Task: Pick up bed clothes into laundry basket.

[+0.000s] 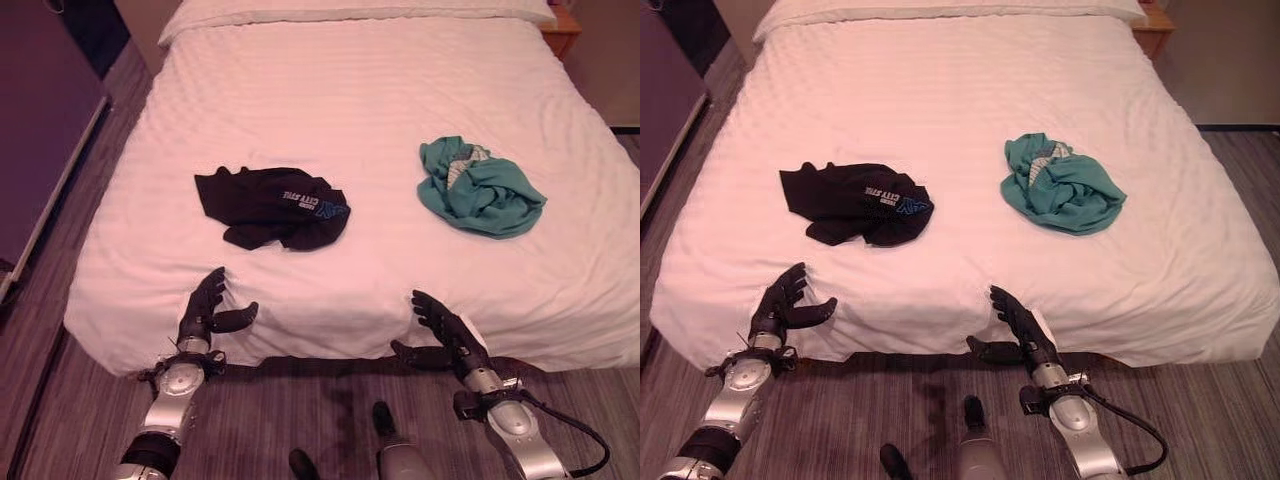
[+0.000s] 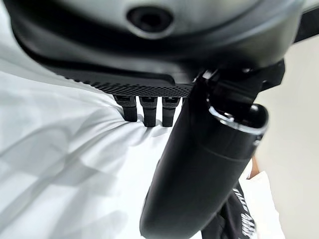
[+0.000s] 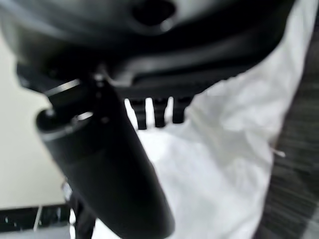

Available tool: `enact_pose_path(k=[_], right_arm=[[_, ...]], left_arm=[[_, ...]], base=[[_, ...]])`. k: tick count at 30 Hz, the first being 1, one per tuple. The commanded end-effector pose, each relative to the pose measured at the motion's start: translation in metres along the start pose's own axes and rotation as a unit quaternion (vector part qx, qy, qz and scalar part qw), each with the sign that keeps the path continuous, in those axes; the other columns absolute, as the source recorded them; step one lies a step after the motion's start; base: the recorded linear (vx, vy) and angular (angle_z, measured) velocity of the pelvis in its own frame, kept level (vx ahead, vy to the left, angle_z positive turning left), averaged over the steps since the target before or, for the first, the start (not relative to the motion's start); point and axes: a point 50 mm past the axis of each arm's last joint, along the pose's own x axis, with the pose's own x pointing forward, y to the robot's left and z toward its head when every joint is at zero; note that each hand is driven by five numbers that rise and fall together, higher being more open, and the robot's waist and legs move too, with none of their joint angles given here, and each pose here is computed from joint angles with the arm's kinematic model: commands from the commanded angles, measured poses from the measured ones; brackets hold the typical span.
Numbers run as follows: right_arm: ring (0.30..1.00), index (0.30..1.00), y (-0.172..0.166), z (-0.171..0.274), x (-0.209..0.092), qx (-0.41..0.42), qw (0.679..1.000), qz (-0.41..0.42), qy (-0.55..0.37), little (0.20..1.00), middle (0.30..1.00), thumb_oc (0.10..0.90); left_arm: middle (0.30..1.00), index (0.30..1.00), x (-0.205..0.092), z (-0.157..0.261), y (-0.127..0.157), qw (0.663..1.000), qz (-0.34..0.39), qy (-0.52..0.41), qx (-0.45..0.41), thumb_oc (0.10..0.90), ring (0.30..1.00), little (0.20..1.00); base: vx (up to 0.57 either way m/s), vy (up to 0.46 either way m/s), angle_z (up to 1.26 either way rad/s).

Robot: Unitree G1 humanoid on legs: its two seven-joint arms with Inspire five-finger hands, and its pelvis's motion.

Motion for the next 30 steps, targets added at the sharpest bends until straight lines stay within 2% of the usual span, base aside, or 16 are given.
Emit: enact_pose_path(k=[1,9,13,18,23,28,29,30], right_arm=[[0.900,0.900,-0.004,0.054,0.019,-0.011,0.992,0.004,-0.126,0.900,0.900,0.800],[0.900,0.900,-0.019,0.060,0.013,-0.022,0.991,0.007,-0.135,0.900,0.900,0.800],[0.900,0.900,-0.031,0.059,0.006,-0.001,0.991,-0.017,-0.135,0.900,0.900,0.800],[0.900,0.900,-0.033,0.056,-0.001,0.020,0.989,-0.041,-0.142,0.900,0.900,0.800],[0.900,0.900,-0.028,0.052,-0.001,0.065,0.986,-0.054,-0.146,0.900,0.900,0.800],[0.900,0.900,-0.022,0.053,0.000,0.077,0.985,-0.044,-0.150,0.900,0.900,0.800],[0.900,0.900,-0.048,-0.009,-0.054,0.157,0.971,-0.174,-0.038,0.900,0.900,0.800],[0.900,0.900,-0.048,-0.009,-0.054,0.158,0.971,-0.175,-0.039,0.900,0.900,0.800]], left_arm=[[0.900,0.900,0.008,0.039,-0.008,0.994,-0.039,-0.097,-0.028,0.800,0.900,0.900],[0.900,0.900,-0.011,0.006,-0.007,0.996,-0.038,-0.042,-0.067,0.800,0.900,0.900],[0.900,0.900,-0.011,0.010,-0.014,0.995,-0.057,-0.050,-0.065,0.800,0.900,0.900],[0.900,0.900,-0.005,0.025,-0.009,0.994,-0.046,-0.078,-0.059,0.800,0.900,0.900],[0.900,0.900,0.001,0.040,-0.003,0.992,-0.029,-0.109,-0.054,0.800,0.900,0.900],[0.900,0.900,-0.004,0.033,-0.001,0.993,-0.024,-0.099,-0.059,0.800,0.900,0.900],[0.900,0.900,-0.022,-0.009,-0.014,0.979,0.032,-0.010,-0.203,0.800,0.900,0.900],[0.900,0.900,-0.022,-0.009,-0.014,0.979,0.032,-0.011,-0.202,0.800,0.900,0.900]], base=[[-0.09,-0.290,-0.47],[-0.12,-0.273,-0.20],[-0.13,-0.076,0.08],[-0.04,0.049,-0.01],[-0.04,0.108,-0.06],[0.03,0.098,-0.10],[0.02,0.034,-0.04],[0.02,0.023,0.09]])
